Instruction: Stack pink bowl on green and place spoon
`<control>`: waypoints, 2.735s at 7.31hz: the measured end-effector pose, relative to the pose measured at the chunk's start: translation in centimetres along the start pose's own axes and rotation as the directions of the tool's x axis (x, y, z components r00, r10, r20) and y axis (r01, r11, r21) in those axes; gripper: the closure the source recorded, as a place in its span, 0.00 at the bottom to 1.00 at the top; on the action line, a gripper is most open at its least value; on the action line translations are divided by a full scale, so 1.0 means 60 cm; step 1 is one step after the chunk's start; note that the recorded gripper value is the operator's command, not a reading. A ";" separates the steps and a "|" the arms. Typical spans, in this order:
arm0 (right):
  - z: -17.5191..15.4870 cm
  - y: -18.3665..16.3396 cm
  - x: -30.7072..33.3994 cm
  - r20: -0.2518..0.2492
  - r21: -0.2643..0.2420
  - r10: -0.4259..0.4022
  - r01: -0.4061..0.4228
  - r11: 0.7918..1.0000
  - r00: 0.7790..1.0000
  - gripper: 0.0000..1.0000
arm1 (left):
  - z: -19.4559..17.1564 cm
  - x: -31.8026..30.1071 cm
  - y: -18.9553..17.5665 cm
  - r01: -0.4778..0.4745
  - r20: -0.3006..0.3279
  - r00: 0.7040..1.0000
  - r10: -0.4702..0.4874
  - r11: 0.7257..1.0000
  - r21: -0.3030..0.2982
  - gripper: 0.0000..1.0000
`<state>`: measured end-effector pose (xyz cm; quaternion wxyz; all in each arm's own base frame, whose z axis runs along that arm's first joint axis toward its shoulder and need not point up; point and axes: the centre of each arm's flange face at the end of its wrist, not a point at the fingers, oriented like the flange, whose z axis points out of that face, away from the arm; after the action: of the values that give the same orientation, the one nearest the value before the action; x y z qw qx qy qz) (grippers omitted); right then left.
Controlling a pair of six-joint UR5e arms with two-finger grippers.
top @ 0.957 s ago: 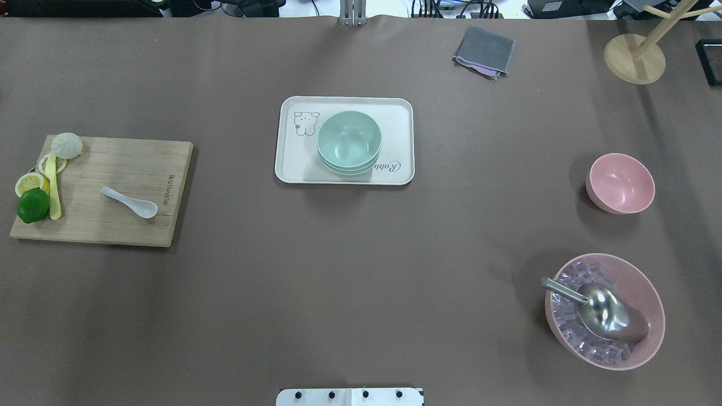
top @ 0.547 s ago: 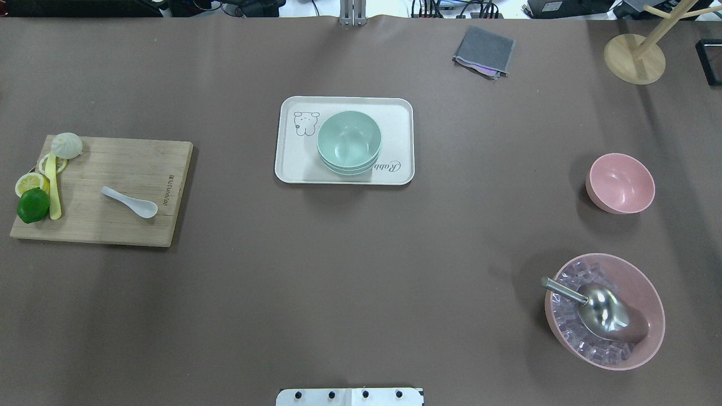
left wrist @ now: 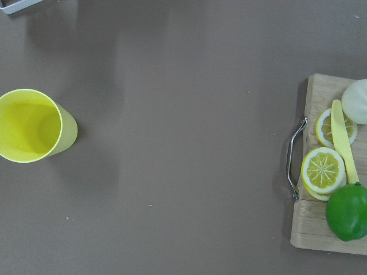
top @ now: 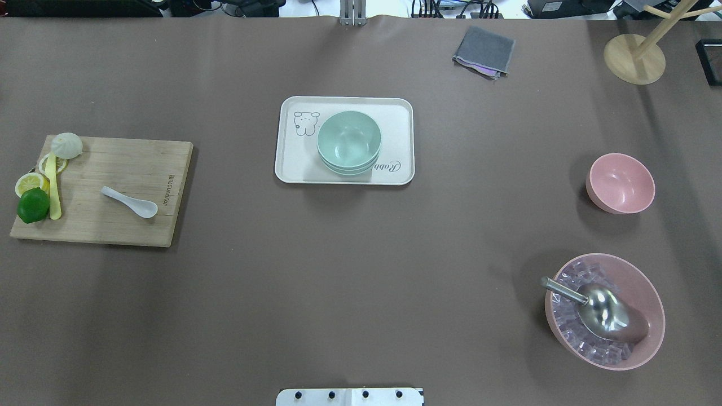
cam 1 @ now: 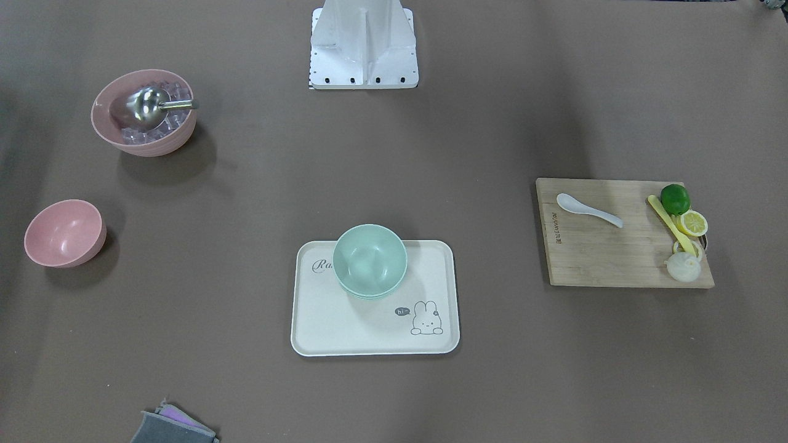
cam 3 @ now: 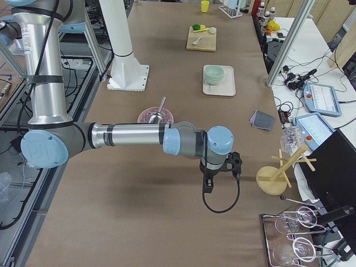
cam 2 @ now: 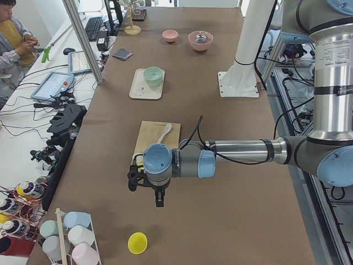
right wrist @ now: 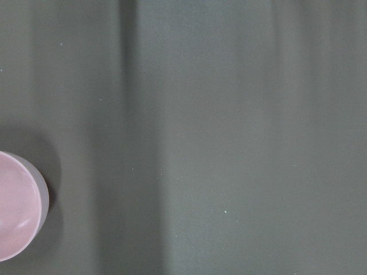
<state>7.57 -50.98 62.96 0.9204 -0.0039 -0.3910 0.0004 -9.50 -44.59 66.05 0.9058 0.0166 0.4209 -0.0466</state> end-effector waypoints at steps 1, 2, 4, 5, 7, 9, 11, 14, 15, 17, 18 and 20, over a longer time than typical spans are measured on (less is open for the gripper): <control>0.000 0.000 0.000 0.001 0.000 0.000 0.000 1.000 1.000 0.00 | -0.002 0.001 0.000 -0.002 0.000 1.000 0.002 1.000 0.002 0.02; 0.000 0.001 0.000 0.002 0.000 0.001 -0.001 1.000 1.000 0.00 | -0.003 0.002 0.000 -0.002 0.000 1.000 0.002 1.000 0.003 0.02; 0.000 0.002 -0.001 0.005 0.000 0.000 0.000 1.000 1.000 0.00 | -0.003 0.004 0.000 0.000 -0.004 1.000 0.000 1.000 0.003 0.02; 0.000 0.003 -0.001 0.006 0.001 0.000 0.000 1.000 1.000 0.00 | -0.003 0.005 0.000 0.000 -0.009 1.000 0.000 1.000 0.003 0.02; -0.002 0.006 -0.004 0.007 0.003 -0.002 0.002 1.000 1.000 0.00 | -0.003 0.006 0.000 0.002 -0.014 1.000 -0.002 1.000 0.002 0.02; -0.005 0.013 -0.009 0.024 0.007 -0.006 0.006 1.000 1.000 0.00 | -0.007 0.010 -0.001 -0.002 -0.015 1.000 0.002 1.000 0.008 0.02; -0.009 0.023 -0.017 0.037 0.015 -0.015 0.014 1.000 0.999 0.00 | -0.023 0.029 0.000 -0.023 -0.016 1.000 0.024 0.999 0.026 0.02; -0.009 0.050 -0.021 0.037 0.023 -0.030 0.029 0.999 0.999 0.00 | -0.040 0.051 0.008 -0.047 -0.012 0.999 0.048 0.998 0.046 0.02; -0.010 0.052 -0.026 0.037 0.033 -0.047 0.046 0.998 0.998 0.00 | -0.043 0.055 0.006 -0.053 -0.012 0.998 0.054 0.997 0.050 0.02; 0.000 0.053 -0.046 0.048 0.049 -0.095 0.093 0.994 0.994 0.00 | -0.044 0.061 0.008 -0.057 -0.016 0.998 0.058 0.997 0.050 0.02; 0.018 0.061 -0.058 0.068 0.047 -0.122 0.119 0.992 0.990 0.00 | -0.042 0.062 0.010 -0.056 -0.022 0.998 0.057 0.997 0.049 0.02; 0.070 0.065 -0.111 0.097 0.038 -0.128 0.125 0.991 0.987 0.00 | -0.039 0.062 0.016 -0.043 -0.041 0.998 0.045 0.998 0.042 0.02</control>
<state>-0.06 -47.06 61.03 0.8980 0.0355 -0.4355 -0.0516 -8.78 -43.76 61.70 0.8969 0.0457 0.4384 -0.0350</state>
